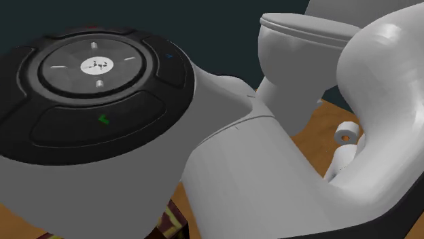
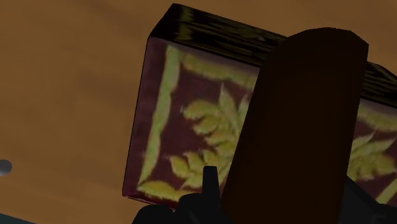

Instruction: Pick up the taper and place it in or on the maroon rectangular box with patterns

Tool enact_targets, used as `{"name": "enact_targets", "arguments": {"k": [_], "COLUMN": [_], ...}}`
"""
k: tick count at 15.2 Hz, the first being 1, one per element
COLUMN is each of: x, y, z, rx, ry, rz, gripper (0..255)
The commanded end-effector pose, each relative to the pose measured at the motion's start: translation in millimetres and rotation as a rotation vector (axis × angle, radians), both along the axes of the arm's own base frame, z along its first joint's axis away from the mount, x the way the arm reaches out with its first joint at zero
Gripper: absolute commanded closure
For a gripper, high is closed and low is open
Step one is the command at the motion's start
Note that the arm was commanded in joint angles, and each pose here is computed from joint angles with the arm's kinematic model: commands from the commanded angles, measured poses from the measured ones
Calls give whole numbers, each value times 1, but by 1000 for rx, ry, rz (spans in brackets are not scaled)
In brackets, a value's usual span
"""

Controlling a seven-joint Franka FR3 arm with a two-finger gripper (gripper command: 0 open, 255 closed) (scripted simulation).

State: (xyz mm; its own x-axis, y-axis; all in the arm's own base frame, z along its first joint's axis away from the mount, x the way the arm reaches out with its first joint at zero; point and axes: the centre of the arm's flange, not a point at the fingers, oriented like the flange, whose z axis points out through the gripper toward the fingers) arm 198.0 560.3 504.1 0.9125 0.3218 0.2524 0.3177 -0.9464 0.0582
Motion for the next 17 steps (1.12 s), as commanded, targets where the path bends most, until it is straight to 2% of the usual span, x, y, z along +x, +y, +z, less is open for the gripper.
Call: {"name": "enact_targets", "arguments": {"k": [1, 5, 13, 14, 17], "x": [0, 0, 0, 0, 0], "y": [-1, -1, -1, -1, -1], "z": [-10, -32, -32, -32, -32], "rx": [1, 1, 1, 1, 1], "ry": [0, 0, 0, 0, 0], "rz": [0, 0, 0, 0, 0], "gripper": [255, 255, 255, 0, 0]}}
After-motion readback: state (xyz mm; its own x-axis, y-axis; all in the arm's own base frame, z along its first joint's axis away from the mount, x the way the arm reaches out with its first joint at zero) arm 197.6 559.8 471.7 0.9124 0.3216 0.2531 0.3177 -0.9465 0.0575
